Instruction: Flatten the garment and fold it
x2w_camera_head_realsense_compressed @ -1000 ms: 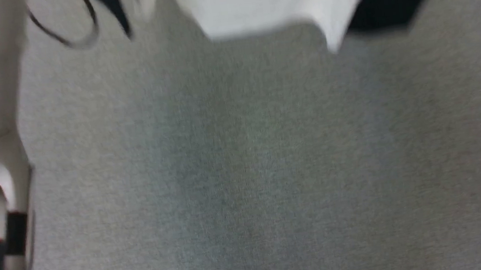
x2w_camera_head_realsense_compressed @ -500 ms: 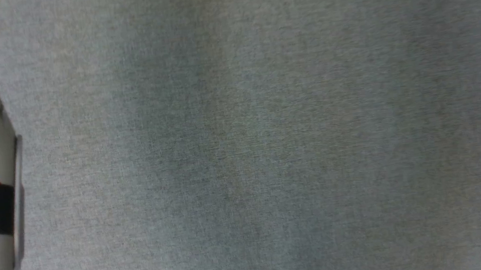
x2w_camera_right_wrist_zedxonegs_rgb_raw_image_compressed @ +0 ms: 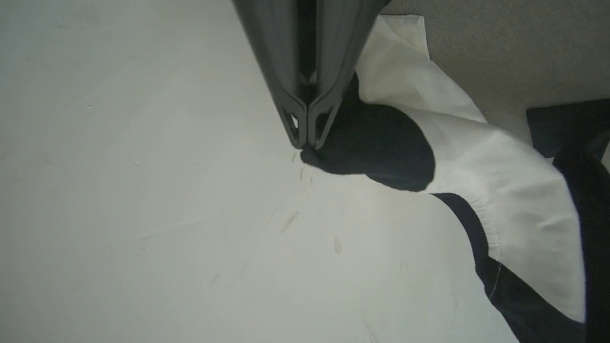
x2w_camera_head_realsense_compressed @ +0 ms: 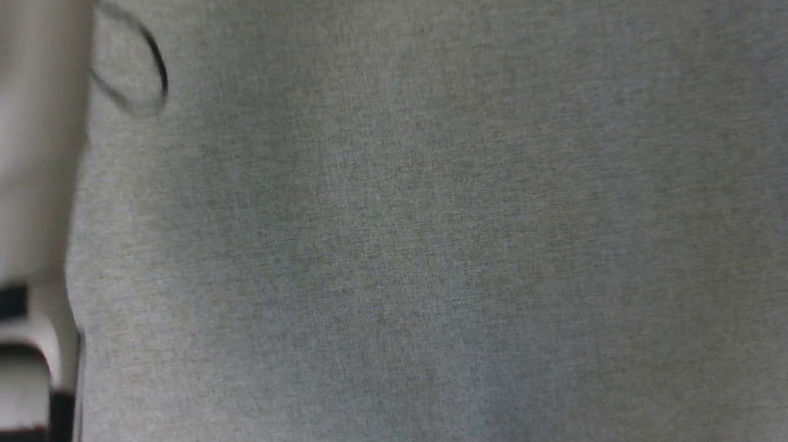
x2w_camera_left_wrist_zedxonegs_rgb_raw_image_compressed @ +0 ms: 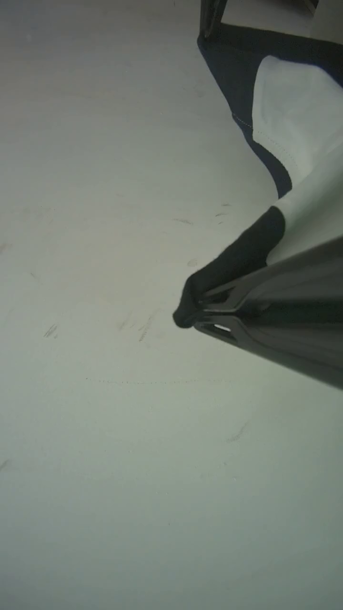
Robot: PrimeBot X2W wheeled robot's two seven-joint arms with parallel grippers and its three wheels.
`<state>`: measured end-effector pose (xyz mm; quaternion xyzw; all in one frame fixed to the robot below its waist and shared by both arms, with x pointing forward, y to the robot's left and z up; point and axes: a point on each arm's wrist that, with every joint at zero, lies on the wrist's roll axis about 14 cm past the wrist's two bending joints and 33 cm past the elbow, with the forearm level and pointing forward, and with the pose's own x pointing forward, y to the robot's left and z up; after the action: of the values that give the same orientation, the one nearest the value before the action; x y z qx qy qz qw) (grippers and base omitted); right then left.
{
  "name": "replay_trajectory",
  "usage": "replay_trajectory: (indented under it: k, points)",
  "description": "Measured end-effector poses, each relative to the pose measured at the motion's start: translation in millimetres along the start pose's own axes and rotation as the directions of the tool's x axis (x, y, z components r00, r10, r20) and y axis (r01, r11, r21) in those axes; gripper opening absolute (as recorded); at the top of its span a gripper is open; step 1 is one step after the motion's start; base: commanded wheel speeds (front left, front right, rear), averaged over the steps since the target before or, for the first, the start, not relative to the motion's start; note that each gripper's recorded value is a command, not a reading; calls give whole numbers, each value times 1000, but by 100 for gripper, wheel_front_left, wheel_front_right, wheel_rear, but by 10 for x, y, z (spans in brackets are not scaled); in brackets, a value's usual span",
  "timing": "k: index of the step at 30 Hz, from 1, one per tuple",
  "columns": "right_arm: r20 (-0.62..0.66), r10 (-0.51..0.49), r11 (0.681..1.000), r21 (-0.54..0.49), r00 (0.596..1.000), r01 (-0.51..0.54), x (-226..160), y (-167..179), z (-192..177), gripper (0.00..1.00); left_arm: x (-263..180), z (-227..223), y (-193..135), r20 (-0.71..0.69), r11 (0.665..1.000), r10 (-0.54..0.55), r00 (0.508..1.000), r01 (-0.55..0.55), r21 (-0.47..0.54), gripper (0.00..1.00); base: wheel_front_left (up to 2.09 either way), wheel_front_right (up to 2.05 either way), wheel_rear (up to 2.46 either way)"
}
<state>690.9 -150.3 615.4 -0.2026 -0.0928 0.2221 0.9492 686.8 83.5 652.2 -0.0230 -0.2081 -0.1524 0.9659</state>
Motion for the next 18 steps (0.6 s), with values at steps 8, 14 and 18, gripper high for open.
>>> replay_trajectory:
  k: [8,14,18]
  points:
    - [-34,52,993,107,998,-49,-639,182,-2,0,-703,38,-304,-83,997,-72,994,69,-37,0,0,0,0]
    - [-141,58,977,213,988,-27,-1237,408,-315,0,-1396,-34,-625,-182,990,-128,975,117,-75,0,0,0,0]
    - [-214,79,953,304,974,-10,-1656,713,-522,0,-1907,-173,-827,-291,985,-165,942,142,-100,0,0,0,0]
